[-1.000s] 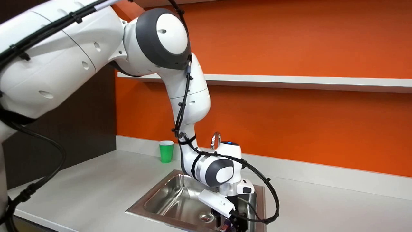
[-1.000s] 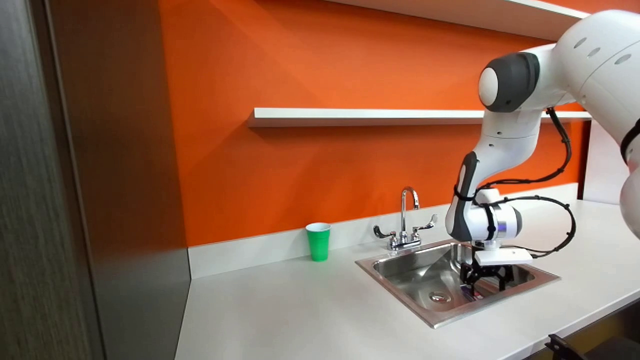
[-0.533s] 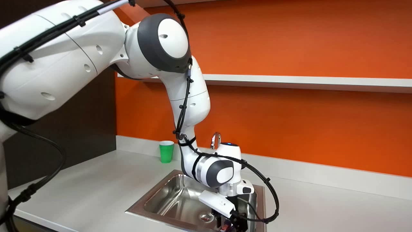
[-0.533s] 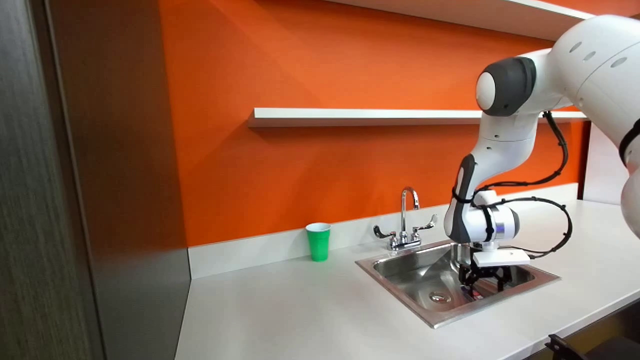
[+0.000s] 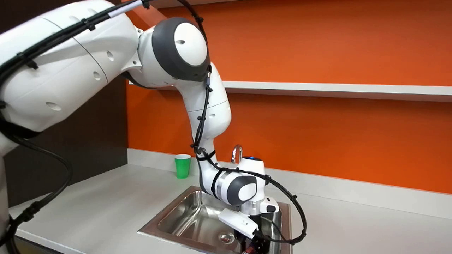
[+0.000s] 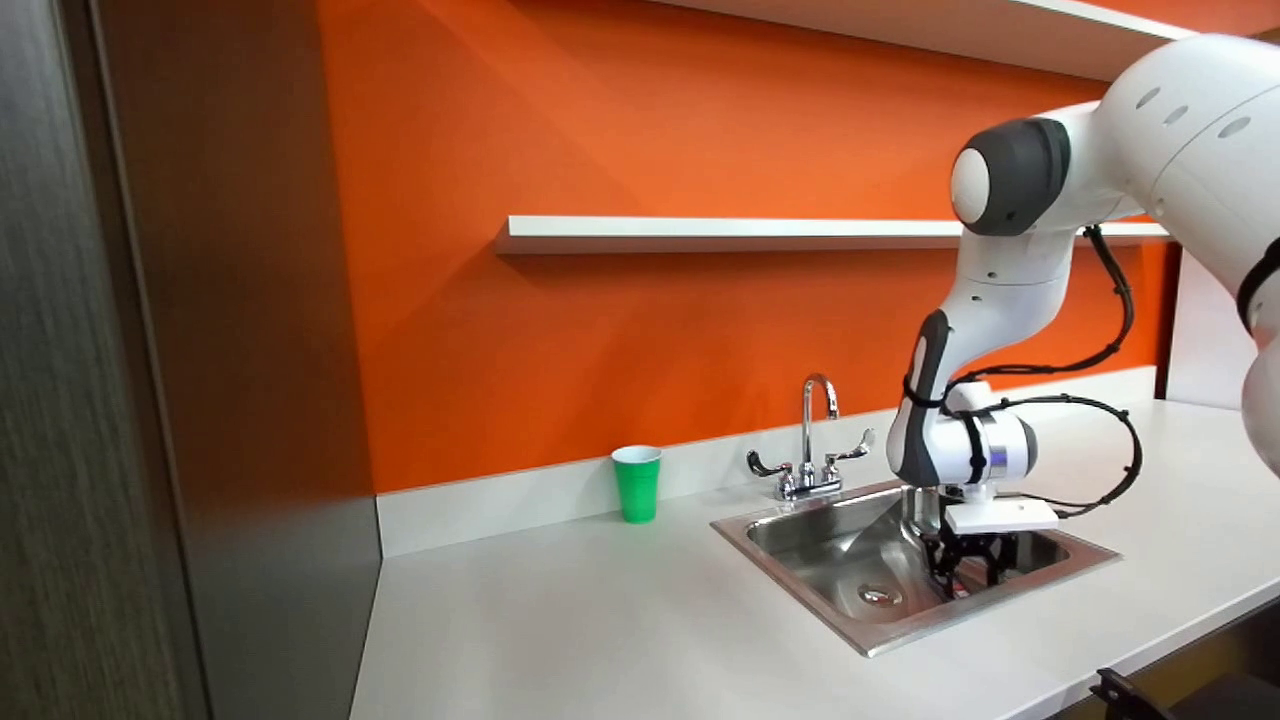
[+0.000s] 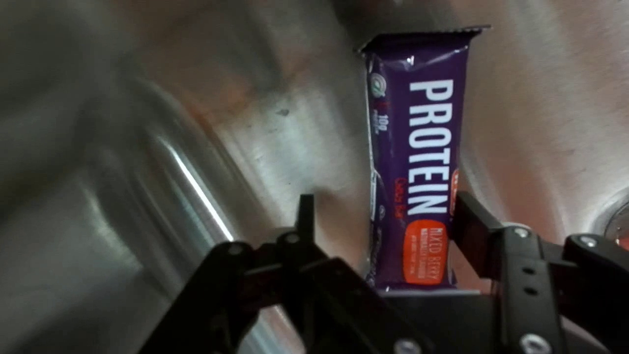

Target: Remove the candy bar from the sink

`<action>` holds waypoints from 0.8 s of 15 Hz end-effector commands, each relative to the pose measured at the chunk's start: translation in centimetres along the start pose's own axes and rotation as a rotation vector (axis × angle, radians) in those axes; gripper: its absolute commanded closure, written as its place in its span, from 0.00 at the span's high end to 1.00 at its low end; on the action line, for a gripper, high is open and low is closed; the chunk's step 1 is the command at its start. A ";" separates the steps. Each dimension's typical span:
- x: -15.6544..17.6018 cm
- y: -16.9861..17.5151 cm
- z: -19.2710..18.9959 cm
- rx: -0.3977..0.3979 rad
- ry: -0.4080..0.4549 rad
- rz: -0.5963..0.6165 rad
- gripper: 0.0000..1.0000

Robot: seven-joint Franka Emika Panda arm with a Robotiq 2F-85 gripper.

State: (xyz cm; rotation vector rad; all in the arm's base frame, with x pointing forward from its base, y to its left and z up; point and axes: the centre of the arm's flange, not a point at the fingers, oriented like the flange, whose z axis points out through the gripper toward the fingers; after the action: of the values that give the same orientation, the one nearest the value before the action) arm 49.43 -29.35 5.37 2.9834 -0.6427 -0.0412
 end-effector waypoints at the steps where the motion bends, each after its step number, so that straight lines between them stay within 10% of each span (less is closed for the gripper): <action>1: 0.8 -0.1 0.2 -0.009 -0.023 0.000 0.40; 5: 1.0 -0.2 0.7 -0.009 -0.032 -0.002 0.10; 12: 1.3 -0.6 -0.6 -0.007 -0.038 -0.007 0.07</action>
State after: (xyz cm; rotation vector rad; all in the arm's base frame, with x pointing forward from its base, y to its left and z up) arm 49.97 -29.55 5.10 2.9913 -0.6420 -0.0774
